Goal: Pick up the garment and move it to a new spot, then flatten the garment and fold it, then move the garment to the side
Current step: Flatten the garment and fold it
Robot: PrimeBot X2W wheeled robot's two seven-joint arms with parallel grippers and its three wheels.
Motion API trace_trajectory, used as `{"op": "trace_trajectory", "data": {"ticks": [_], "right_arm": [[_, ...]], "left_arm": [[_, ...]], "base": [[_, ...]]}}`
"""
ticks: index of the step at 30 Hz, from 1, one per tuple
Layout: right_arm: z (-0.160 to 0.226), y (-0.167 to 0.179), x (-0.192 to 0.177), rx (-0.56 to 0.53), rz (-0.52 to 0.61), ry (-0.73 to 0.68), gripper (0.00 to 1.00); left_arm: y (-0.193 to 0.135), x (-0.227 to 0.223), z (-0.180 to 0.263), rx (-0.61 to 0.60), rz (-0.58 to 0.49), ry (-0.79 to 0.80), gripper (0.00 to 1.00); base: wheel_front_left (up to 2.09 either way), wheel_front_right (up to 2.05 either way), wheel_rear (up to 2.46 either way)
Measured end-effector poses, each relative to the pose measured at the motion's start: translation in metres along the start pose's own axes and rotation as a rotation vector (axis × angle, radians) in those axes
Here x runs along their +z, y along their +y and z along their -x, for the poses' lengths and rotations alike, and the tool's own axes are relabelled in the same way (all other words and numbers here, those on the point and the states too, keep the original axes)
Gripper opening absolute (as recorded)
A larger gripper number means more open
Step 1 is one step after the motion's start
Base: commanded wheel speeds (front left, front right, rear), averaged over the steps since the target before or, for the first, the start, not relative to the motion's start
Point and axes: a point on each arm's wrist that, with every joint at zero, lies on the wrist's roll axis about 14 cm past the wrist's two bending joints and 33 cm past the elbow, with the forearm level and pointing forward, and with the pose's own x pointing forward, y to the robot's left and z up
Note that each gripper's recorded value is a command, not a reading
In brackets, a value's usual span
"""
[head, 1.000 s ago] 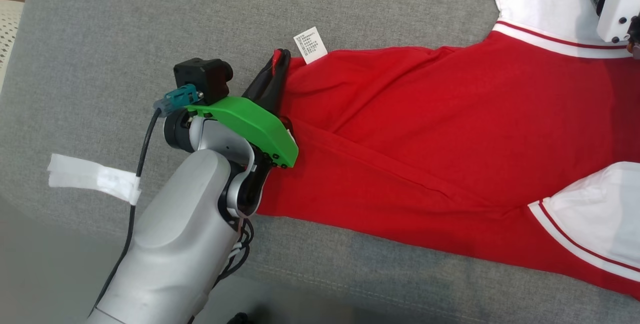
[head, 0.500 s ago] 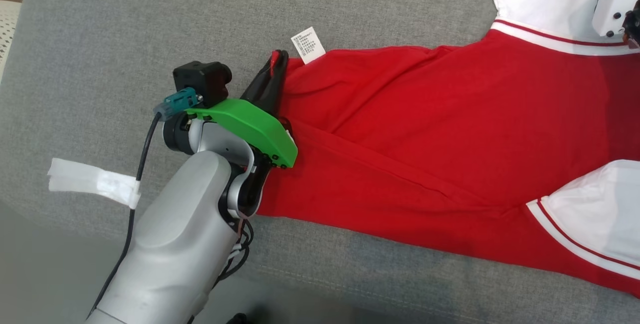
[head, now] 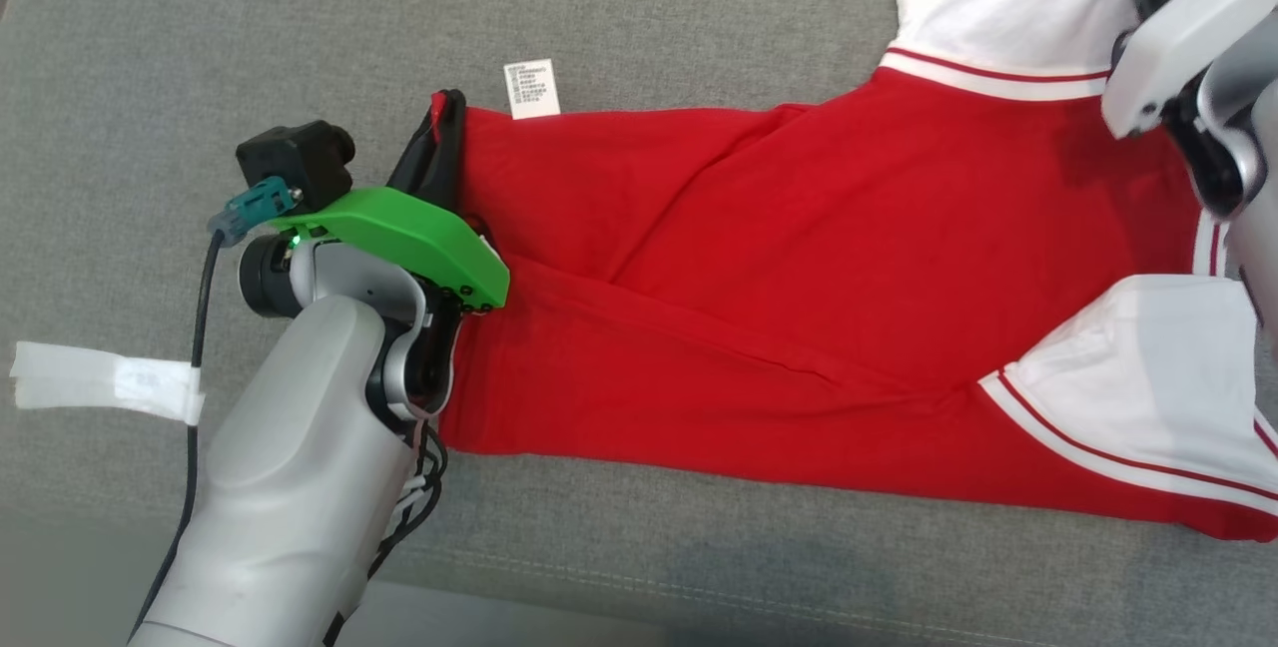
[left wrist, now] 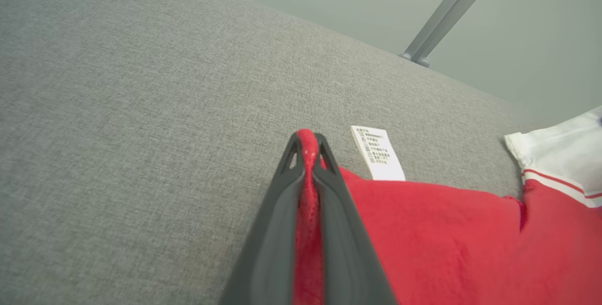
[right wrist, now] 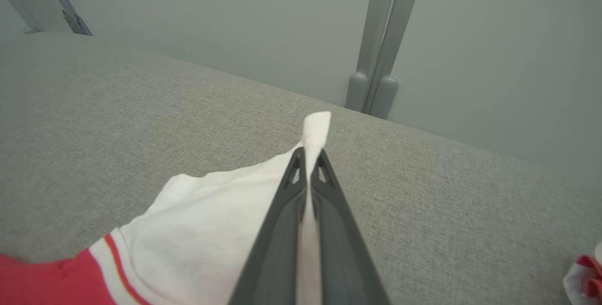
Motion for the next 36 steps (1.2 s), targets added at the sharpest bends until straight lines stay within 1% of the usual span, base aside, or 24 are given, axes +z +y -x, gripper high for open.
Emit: {"op": "trace_trajectory", "data": {"ticks": [3, 6, 8, 12, 16, 20, 22, 25, 27, 28, 33, 36], "right_arm": [[0.020, 0.011, -0.011, 0.017, 0.004, -0.019, 0.00], [0.038, 0.023, -0.008, 0.030, -0.007, -0.079, 0.00], [0.051, 0.023, -0.005, 0.024, -0.009, -0.115, 0.00], [0.076, 0.023, -0.004, 0.006, -0.017, -0.117, 0.00], [0.099, 0.020, 0.010, -0.028, -0.038, -0.155, 0.00], [0.122, 0.026, 0.052, -0.036, -0.065, -0.292, 0.00], [0.135, 0.033, 0.056, -0.032, -0.074, -0.317, 0.00], [0.158, 0.034, 0.044, -0.061, -0.101, -0.306, 0.00], [0.173, 0.029, 0.031, -0.101, -0.119, -0.287, 0.00], [0.185, 0.028, 0.019, -0.121, -0.135, -0.266, 0.00], [0.205, 0.033, -0.011, -0.151, -0.179, -0.205, 0.00], [0.208, 0.039, -0.019, -0.144, -0.179, -0.186, 0.00]], "left_arm": [[-0.001, 0.004, 0.003, 0.003, 0.018, -0.015, 0.00], [-0.004, 0.007, 0.008, 0.001, 0.047, -0.027, 0.00], [-0.005, 0.004, 0.014, 0.000, 0.054, -0.019, 0.00], [-0.006, 0.004, 0.027, -0.002, 0.063, -0.030, 0.00], [-0.014, 0.012, 0.038, -0.018, 0.085, -0.057, 0.00], [-0.011, 0.005, 0.056, -0.006, 0.125, -0.051, 0.00], [-0.005, -0.003, 0.067, 0.019, 0.170, -0.039, 0.00], [0.000, -0.015, 0.082, 0.039, 0.206, -0.021, 0.00], [-0.001, -0.019, 0.089, 0.039, 0.228, -0.016, 0.00], [0.000, -0.023, 0.094, 0.045, 0.245, -0.009, 0.00], [0.001, -0.046, 0.106, 0.061, 0.248, 0.052, 0.00], [0.002, -0.055, 0.110, 0.065, 0.247, 0.080, 0.00]], "base": [[0.00, 0.00, 0.00], [0.00, 0.00, 0.00], [0.00, 0.00, 0.00], [0.00, 0.00, 0.00], [0.00, 0.00, 0.00], [0.00, 0.00, 0.00], [0.00, 0.00, 0.00], [0.00, 0.00, 0.00], [0.00, 0.00, 0.00], [0.00, 0.00, 0.00], [0.00, 0.00, 0.00], [0.00, 0.00, 0.00]]}}
